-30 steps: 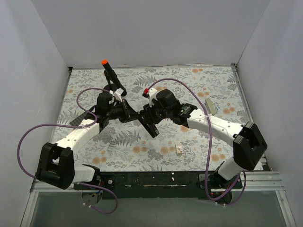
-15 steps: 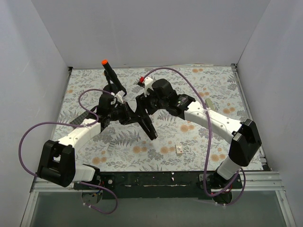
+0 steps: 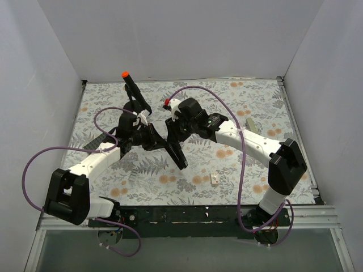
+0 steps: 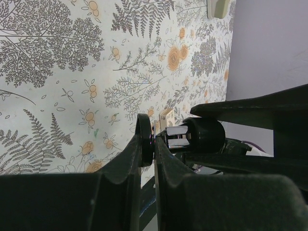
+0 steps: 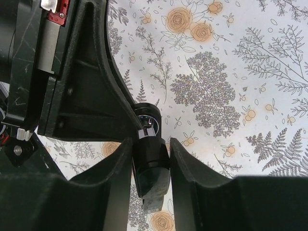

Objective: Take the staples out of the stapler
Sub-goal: Unload the staple at the center of the board.

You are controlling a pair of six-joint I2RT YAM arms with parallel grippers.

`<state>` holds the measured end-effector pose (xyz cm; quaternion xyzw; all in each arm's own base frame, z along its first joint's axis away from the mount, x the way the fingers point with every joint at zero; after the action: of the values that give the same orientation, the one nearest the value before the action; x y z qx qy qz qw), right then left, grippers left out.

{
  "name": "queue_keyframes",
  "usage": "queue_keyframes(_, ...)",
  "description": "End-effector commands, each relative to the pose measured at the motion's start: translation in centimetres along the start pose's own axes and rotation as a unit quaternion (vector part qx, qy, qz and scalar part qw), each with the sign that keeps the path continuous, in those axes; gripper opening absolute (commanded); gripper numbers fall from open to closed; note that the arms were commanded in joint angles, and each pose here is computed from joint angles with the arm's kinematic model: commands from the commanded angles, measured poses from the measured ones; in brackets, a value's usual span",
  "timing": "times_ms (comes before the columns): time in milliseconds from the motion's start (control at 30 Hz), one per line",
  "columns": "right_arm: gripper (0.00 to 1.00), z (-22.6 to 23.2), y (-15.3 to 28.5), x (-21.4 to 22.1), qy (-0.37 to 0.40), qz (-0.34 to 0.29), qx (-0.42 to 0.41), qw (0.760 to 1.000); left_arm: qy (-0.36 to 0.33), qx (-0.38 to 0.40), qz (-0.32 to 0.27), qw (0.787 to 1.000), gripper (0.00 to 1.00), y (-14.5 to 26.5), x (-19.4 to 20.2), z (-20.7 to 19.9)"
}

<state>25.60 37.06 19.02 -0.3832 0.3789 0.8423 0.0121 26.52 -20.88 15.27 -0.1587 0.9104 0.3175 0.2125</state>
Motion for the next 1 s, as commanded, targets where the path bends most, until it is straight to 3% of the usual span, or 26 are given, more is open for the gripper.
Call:
queue_keyframes(0,0.30,0.9,1.2,-1.9,0.014,-0.028,-0.003,1.000,-0.029,0.035,-0.049,0.998,0.00,1.7,-2.9,-3.4)
queue_keyframes(167,0.13,-0.2,2.6,-2.2,0.007,-0.043,0.011,0.999,-0.039,0.001,-0.067,0.997,0.00,2.1,-4.5,-3.0)
queue_keyframes(500,0.12,-2.8,6.4,-0.3,-0.006,-0.055,0.027,0.998,-0.032,-0.044,-0.102,0.993,0.00,4.4,-7.2,-0.9)
queue_keyframes(967,0.14,-4.4,7.9,2.3,-0.016,-0.052,0.028,0.998,-0.044,-0.063,-0.125,0.989,0.00,5.3,-7.7,-0.8)
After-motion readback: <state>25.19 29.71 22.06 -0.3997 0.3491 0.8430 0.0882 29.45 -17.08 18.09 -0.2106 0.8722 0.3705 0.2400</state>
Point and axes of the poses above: each gripper's point midway between its finger pads, its own y axis back along the fingers, its own z axis along the line the jaws close on, x = y × z, the point moved 2 cm from there along y, back along the fingers, and after that the axes turned 13 degrees about -y, right-handed, at the moved point
